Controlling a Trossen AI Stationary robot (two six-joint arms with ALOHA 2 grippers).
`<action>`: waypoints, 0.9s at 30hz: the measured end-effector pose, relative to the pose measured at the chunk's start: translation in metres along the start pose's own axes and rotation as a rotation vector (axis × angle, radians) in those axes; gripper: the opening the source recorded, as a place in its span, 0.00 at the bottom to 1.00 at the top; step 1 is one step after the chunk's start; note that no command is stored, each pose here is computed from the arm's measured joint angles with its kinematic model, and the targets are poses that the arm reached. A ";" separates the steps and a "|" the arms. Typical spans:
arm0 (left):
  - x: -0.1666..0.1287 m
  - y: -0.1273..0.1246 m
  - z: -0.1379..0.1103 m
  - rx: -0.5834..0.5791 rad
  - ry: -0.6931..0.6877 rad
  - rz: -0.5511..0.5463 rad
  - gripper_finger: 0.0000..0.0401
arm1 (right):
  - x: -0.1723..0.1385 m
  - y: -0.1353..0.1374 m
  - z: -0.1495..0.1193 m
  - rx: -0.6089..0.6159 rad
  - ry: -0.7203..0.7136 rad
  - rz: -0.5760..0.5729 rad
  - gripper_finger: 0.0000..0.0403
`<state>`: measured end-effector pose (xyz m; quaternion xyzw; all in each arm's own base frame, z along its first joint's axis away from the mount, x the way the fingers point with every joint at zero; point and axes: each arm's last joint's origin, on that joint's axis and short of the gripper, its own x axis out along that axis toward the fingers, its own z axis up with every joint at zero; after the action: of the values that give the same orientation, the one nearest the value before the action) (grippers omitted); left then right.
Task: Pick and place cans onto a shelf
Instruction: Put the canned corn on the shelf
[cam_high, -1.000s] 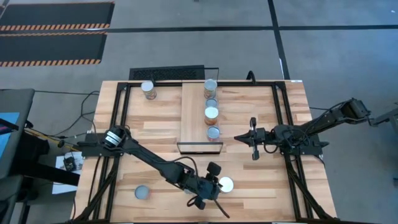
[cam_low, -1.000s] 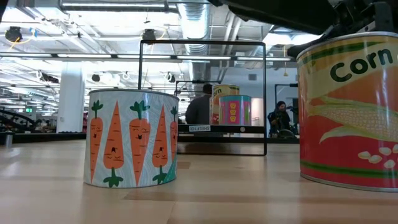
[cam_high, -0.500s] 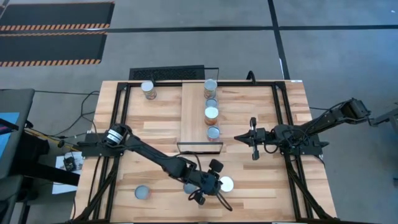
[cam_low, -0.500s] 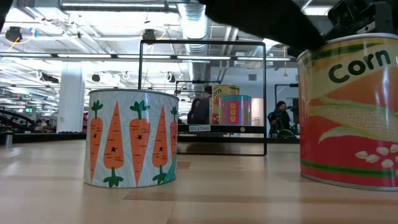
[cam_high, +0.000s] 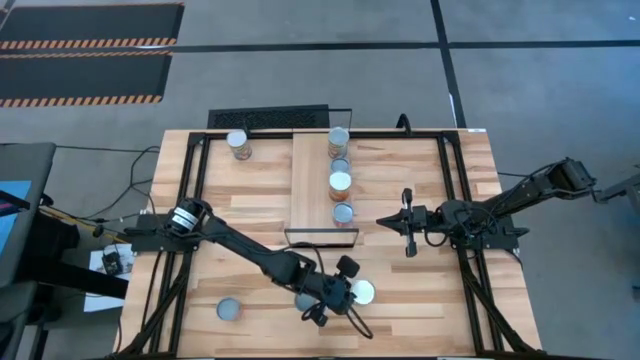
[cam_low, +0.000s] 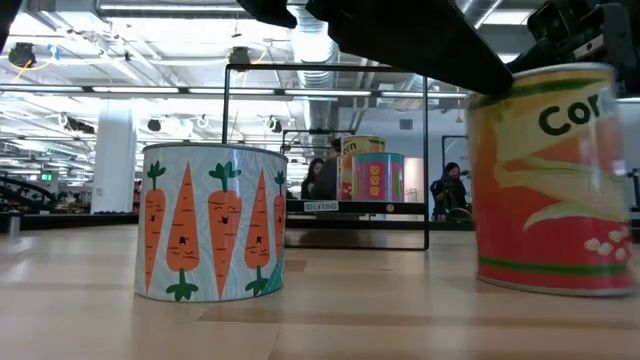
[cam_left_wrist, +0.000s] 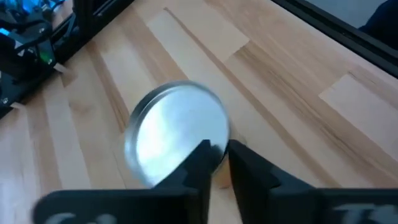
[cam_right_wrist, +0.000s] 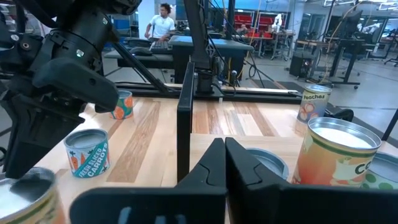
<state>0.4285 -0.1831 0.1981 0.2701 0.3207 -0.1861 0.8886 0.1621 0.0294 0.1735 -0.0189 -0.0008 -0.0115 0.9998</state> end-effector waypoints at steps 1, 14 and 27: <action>0.000 0.000 0.000 0.006 -0.002 -0.006 0.06 | 0.000 0.000 0.000 0.000 0.000 0.000 0.02; -0.023 0.010 0.018 -0.030 -0.047 0.005 0.00 | 0.000 0.000 0.000 -0.004 0.000 0.000 0.02; -0.150 0.056 0.068 -0.214 -0.120 0.214 0.00 | 0.000 0.000 0.000 -0.007 -0.002 0.004 0.02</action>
<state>0.3798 -0.1568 0.3629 0.1949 0.2542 -0.0709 0.9447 0.1620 0.0295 0.1737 -0.0223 -0.0019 -0.0092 0.9997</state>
